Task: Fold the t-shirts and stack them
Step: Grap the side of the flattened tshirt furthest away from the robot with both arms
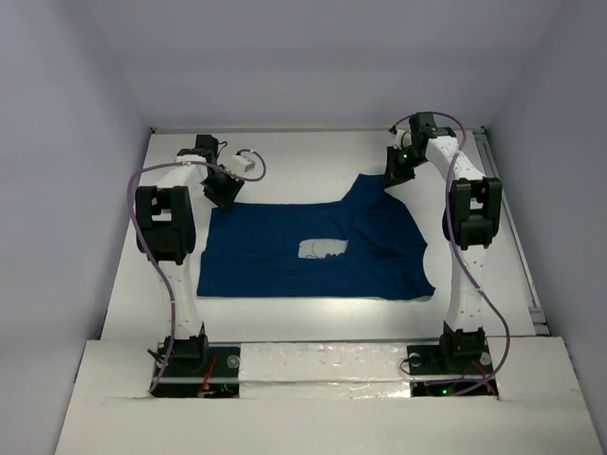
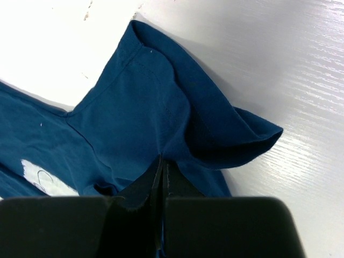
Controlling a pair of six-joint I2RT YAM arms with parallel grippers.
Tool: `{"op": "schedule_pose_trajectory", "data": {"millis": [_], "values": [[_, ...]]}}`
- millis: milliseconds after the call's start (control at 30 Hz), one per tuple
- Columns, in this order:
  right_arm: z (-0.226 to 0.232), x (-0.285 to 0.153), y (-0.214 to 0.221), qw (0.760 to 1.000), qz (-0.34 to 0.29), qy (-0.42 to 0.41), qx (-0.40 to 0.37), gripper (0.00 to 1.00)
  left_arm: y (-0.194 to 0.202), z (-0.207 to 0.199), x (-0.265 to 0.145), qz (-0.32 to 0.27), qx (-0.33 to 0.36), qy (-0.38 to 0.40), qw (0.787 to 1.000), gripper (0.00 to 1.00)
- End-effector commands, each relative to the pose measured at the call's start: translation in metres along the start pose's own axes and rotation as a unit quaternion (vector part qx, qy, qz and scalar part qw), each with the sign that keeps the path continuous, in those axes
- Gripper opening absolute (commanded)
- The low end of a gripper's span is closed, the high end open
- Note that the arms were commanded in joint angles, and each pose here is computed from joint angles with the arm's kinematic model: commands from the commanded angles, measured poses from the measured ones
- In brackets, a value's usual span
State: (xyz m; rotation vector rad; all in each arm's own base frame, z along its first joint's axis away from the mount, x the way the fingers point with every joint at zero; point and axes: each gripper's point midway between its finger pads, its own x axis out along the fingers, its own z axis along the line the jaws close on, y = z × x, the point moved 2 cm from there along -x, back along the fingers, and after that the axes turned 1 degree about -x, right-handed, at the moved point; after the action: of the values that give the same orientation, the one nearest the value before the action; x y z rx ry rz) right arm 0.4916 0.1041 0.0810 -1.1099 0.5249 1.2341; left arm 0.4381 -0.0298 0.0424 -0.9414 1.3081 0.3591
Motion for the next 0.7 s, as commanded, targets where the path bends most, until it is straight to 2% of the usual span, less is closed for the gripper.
{"op": "schedule_pose_trajectory", "data": {"millis": [0,67,100,333,667], "values": [[0.006,0.002,0.0,1.0,-0.003,-0.012,-0.012,0.0,0.003,0.001,0.0,0.007,0.001,0.005,1.0,0.19],[0.005,0.003,0.001,1.0,-0.003,-0.009,-0.012,0.0,0.003,0.001,0.002,0.008,0.0,0.007,1.0,0.08],[0.004,0.004,0.002,1.0,-0.002,-0.008,-0.012,0.0,0.003,0.001,0.002,0.006,-0.002,0.006,1.0,0.0],[-0.002,0.005,-0.002,1.0,-0.008,0.008,-0.016,0.0,-0.007,0.0,-0.007,-0.023,-0.005,-0.004,1.0,0.0],[0.004,-0.029,-0.029,0.996,-0.064,0.042,-0.054,0.0,-0.031,-0.004,-0.049,-0.095,0.0,-0.036,0.995,0.0]]}}
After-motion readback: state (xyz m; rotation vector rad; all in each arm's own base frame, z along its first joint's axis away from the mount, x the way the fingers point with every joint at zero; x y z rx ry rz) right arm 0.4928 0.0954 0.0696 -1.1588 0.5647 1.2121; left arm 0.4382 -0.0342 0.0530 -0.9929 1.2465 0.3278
